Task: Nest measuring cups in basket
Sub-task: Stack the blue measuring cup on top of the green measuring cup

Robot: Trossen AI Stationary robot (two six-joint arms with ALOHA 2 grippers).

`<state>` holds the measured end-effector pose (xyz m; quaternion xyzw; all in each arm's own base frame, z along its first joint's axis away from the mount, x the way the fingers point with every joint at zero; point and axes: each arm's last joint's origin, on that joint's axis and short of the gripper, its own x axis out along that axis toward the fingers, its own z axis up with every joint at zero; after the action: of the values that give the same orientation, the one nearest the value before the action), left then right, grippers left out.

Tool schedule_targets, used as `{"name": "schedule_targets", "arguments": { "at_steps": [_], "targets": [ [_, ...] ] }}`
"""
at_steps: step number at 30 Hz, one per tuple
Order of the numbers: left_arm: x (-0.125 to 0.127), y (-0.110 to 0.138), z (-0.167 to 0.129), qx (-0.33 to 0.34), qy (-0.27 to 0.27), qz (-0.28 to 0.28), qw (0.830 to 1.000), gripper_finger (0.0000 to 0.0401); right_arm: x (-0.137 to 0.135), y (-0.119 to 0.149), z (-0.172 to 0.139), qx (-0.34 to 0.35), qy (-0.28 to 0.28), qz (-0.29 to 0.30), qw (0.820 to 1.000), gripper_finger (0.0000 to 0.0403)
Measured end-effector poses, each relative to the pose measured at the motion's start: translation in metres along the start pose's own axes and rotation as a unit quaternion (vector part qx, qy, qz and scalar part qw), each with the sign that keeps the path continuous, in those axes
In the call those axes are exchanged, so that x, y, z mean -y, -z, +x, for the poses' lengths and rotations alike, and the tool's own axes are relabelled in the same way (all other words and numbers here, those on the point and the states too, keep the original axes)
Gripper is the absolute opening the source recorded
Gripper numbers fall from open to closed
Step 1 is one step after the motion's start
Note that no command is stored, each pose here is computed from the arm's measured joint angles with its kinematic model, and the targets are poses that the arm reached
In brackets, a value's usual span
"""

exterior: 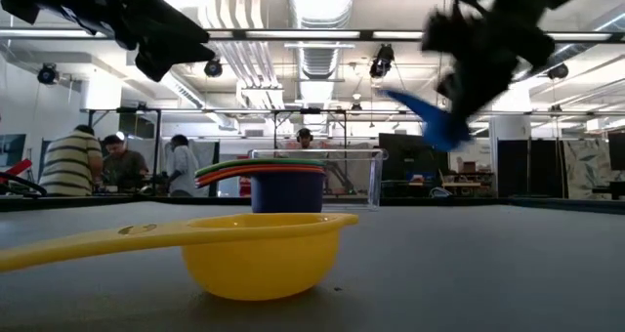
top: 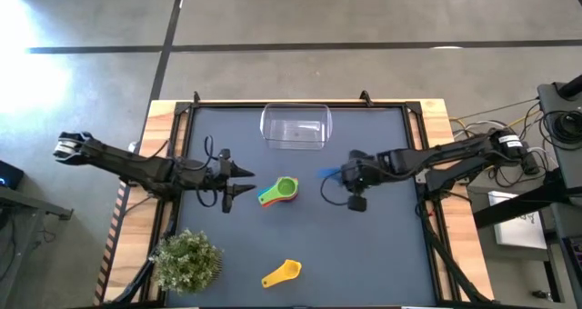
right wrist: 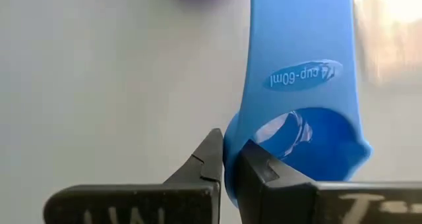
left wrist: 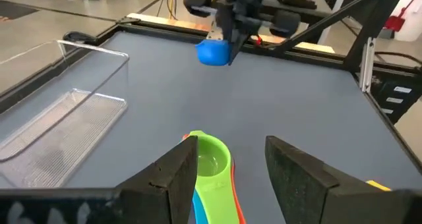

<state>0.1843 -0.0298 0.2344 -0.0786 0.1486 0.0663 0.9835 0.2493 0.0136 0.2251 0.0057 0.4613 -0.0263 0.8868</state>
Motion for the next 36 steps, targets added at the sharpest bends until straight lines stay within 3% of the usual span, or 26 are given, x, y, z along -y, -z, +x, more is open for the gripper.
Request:
{"name": "schedule_targets", "arguments": {
  "at_steps": [6, 10, 13, 16, 24, 36],
  "targets": [
    [-0.004, -0.006, -0.017, 0.021, 0.005, -0.008, 1.000, 0.0160, -0.006, -0.052, -0.007, 0.158, -0.026, -0.090, 0.983, 0.0009],
    [-0.007, 0.000, -0.023, 0.023, 0.005, -0.009, 1.000, 0.0160, -0.010, -0.079, 0.003, 0.192, -0.021, -0.131, 0.972, 0.0009],
    [-0.010, 0.005, -0.026, 0.027, 0.007, -0.010, 1.000, 0.0160, -0.015, -0.098, 0.018, 0.204, -0.058, -0.163, 0.964, 0.0009],
    [-0.012, 0.008, -0.030, 0.029, 0.007, -0.012, 0.999, 0.0160, -0.020, -0.115, 0.037, 0.190, -0.081, -0.187, 0.960, 0.0009],
    [-0.014, 0.006, -0.039, 0.042, 0.011, -0.019, 0.999, 0.0160, -0.022, -0.129, 0.086, 0.055, -0.092, -0.216, 0.971, 0.0009],
    [-0.013, 0.009, -0.034, 0.026, 0.007, -0.015, 1.000, 0.0160, -0.012, -0.137, 0.101, 0.016, -0.079, -0.225, 0.971, 0.0009]
  ]
}}
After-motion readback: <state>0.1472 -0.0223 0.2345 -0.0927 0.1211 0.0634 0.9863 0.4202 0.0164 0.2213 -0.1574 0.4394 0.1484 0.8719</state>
